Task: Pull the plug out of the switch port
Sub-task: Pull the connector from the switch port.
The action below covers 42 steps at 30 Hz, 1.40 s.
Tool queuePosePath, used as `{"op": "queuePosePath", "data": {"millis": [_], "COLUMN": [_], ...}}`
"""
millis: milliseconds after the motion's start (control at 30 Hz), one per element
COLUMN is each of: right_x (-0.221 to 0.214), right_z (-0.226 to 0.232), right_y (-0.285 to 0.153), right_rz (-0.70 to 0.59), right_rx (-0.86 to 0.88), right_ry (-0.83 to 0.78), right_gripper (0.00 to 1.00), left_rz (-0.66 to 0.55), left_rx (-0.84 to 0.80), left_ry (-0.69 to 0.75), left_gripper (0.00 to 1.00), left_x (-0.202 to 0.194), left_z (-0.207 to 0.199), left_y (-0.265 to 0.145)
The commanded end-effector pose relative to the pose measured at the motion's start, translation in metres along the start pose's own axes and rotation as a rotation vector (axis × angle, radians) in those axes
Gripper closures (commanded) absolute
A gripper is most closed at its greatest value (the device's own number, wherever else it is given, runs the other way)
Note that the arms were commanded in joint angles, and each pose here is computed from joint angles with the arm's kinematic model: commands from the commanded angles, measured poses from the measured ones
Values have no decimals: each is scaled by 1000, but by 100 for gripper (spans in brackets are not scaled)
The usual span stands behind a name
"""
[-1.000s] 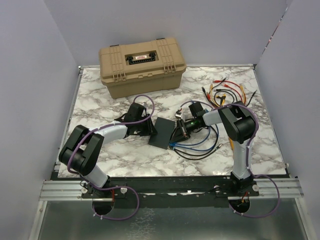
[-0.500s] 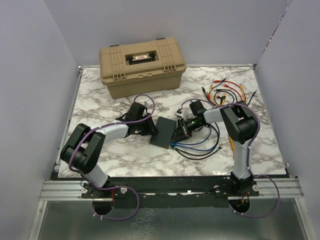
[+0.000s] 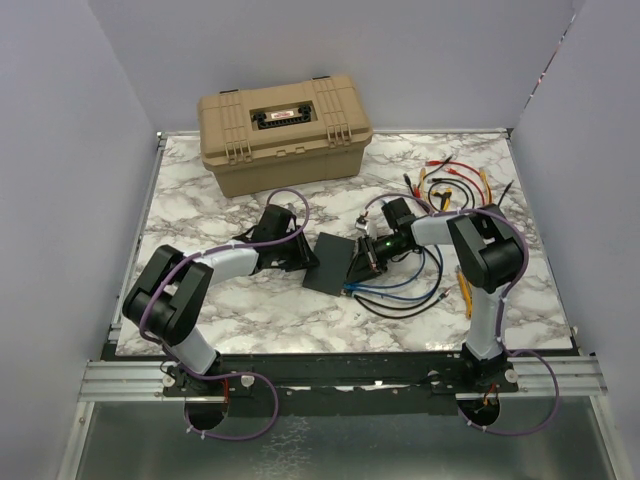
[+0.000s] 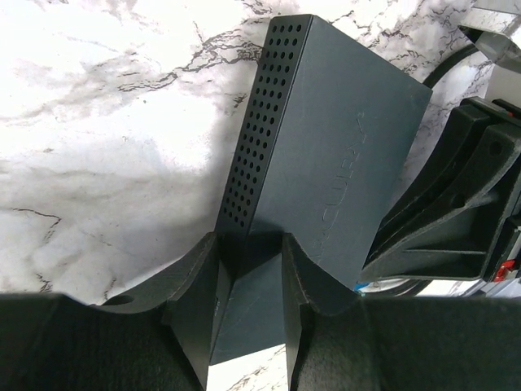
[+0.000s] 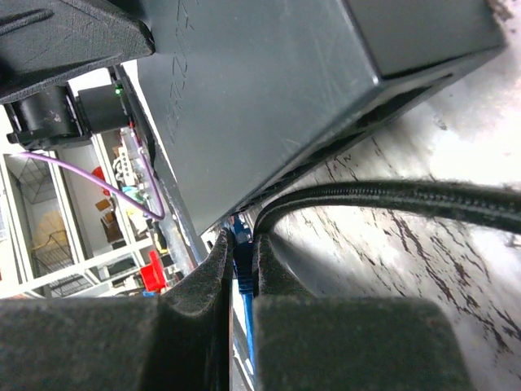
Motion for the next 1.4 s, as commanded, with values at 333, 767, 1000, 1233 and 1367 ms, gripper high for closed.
{"op": "queuePosePath", "data": {"millis": [333, 767, 1000, 1233, 1367], "right_x": [-17, 5, -4, -19, -25], "right_z": [-8, 27, 25, 23, 20], "right_y": [-16, -40, -46, -43, -36], "right_rz": [-12, -116, -79, -15, 16], "right_rx": [-114, -206, -310, -312, -292], "right_ry": [40, -56, -28, -2, 11], "right_gripper": [100, 60, 54, 54, 56], "left_rz": [148, 190, 208, 218, 233], "left_rx": [517, 487, 457, 446, 441], "left_ry": [-21, 4, 6, 9, 7], "left_gripper": [100, 100, 100, 100, 100], "left_x": [-54, -54, -52, -51, -52], "left_z": [88, 88, 84, 83, 84], "left_y": [4, 10, 13, 17, 20]}}
Point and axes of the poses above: each gripper's point midway between its finger pads, its own y axis out along the fingers, its own z axis along the line the jaws close on, x = y × z, the point moved 10 cm from there along -y, back along the fingers
